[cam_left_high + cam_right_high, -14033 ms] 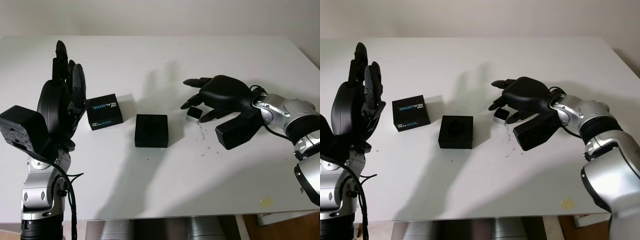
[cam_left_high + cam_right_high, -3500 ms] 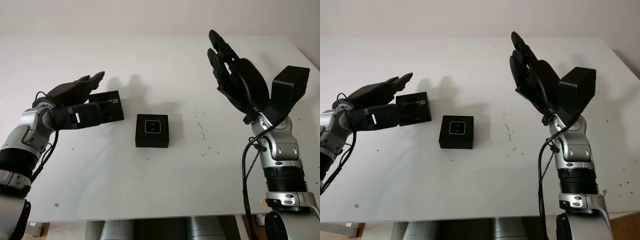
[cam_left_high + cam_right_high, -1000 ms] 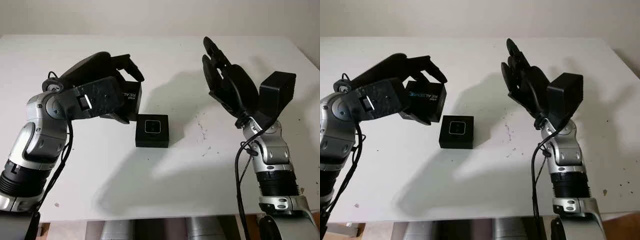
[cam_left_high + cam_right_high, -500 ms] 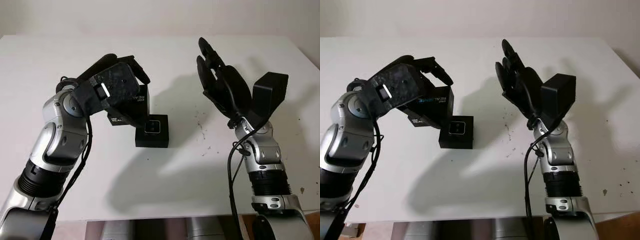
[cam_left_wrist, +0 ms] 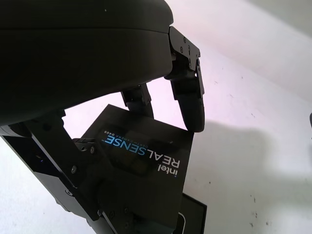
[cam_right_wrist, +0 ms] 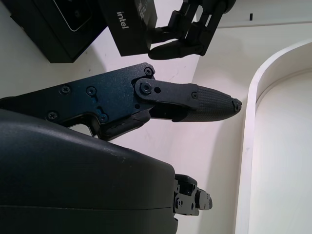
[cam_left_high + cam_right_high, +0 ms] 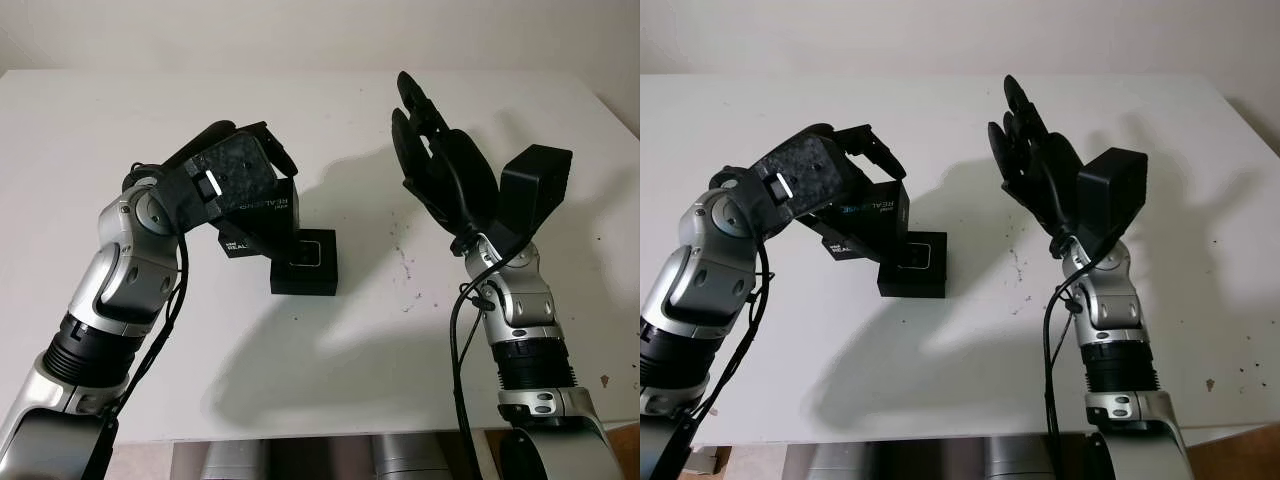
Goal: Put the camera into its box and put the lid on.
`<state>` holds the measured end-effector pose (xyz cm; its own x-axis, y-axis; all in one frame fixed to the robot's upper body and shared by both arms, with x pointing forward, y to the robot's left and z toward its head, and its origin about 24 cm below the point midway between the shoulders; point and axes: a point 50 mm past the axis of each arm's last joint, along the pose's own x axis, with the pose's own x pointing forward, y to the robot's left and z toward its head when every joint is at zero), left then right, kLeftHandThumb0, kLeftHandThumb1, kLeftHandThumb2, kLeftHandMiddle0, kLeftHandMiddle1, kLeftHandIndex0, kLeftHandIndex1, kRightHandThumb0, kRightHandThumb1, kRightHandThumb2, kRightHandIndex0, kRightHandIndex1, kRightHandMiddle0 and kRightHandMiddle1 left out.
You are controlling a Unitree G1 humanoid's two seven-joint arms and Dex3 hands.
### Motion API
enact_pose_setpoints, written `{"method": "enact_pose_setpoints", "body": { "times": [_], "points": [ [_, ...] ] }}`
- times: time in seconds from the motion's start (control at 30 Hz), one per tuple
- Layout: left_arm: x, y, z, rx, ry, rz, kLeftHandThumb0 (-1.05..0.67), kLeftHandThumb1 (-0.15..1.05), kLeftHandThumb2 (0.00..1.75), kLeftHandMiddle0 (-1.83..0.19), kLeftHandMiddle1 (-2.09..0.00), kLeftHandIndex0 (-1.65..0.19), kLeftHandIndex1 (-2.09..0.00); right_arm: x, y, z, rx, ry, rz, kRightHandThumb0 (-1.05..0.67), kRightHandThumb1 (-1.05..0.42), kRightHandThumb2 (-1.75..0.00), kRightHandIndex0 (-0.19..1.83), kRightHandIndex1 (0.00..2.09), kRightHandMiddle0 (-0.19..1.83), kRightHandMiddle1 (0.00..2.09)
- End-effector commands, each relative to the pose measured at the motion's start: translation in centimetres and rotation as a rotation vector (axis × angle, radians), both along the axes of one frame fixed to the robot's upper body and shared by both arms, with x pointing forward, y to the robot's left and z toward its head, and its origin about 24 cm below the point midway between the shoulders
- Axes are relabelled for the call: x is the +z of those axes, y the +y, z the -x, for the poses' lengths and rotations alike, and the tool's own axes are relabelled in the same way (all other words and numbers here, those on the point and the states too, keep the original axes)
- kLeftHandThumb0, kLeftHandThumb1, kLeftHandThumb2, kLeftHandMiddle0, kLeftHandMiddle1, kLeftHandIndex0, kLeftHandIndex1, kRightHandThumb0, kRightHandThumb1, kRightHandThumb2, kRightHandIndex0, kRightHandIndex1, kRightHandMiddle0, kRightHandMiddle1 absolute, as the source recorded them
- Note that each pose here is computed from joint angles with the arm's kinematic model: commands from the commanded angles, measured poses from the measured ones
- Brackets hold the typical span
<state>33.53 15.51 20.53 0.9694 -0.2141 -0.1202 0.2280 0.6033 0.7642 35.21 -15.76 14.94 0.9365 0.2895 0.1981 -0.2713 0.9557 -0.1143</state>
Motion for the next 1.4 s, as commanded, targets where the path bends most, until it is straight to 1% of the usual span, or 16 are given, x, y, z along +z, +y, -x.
{"method": "enact_pose_setpoints", "body": {
  "times": [0.0,0.17,0.47,0.6,0.77,0.93,1.23,1.37],
  "points": [
    [0.1,-0.4,0.2,-0.017,0.012,0.021,-0.05,0.96,0.05,-0.43,-1.36,-0.32,-1.46,0.7,0.1,0.1,-0.009,-0.032,-0.006,-0.74,-1.05,-0.52,-0.12,0.06,-0.07,0.06],
    [0.2,-0.9,0.4,-0.042,0.029,0.018,-0.04,0.95,0.05,-0.4,-1.44,-0.3,-1.5,0.5,0.1,0.0,-0.022,-0.043,-0.011,-0.76,-1.05,-0.51,-0.14,0.05,-0.09,0.05],
    [0.5,-1.5,0.7,-0.078,0.069,0.042,-0.05,0.95,0.05,-0.41,-1.47,-0.3,-1.54,0.2,0.7,0.1,-0.035,-0.04,-0.057,-0.73,-1.05,-0.52,-0.19,0.04,-0.14,0.04],
    [0.7,-1.7,0.8,-0.093,0.064,0.042,-0.07,0.95,0.05,-0.44,-1.47,-0.32,-1.56,0.0,0.8,0.2,-0.03,-0.038,-0.045,-0.73,-1.05,-0.52,-0.19,0.04,-0.14,0.04],
    [0.4,-1.9,0.6,-0.088,0.056,0.052,-0.07,0.95,0.05,-0.45,-1.5,-0.34,-1.59,-0.1,0.8,0.3,-0.033,-0.047,-0.04,-0.74,-1.05,-0.51,-0.18,0.05,-0.13,0.05],
    [-0.1,-2.0,0.3,-0.103,0.039,0.078,-0.03,0.95,0.05,-0.44,-1.5,-0.33,-1.61,-0.1,0.7,0.3,-0.035,-0.05,-0.041,-0.74,-1.05,-0.5,-0.18,0.05,-0.14,0.05],
    [-0.4,-2.4,-0.1,-0.086,0.042,0.042,-0.06,0.95,0.05,-0.41,-1.43,-0.31,-1.54,0.0,0.7,0.5,-0.038,-0.057,-0.038,-0.74,-1.05,-0.5,-0.18,0.05,-0.13,0.05],
    [-0.5,-2.7,-0.1,-0.065,0.063,0.031,-0.07,0.96,0.05,-0.41,-1.34,-0.31,-1.45,0.0,0.6,0.5,-0.036,-0.056,-0.035,-0.74,-1.05,-0.5,-0.18,0.05,-0.14,0.05]
  ]
}}
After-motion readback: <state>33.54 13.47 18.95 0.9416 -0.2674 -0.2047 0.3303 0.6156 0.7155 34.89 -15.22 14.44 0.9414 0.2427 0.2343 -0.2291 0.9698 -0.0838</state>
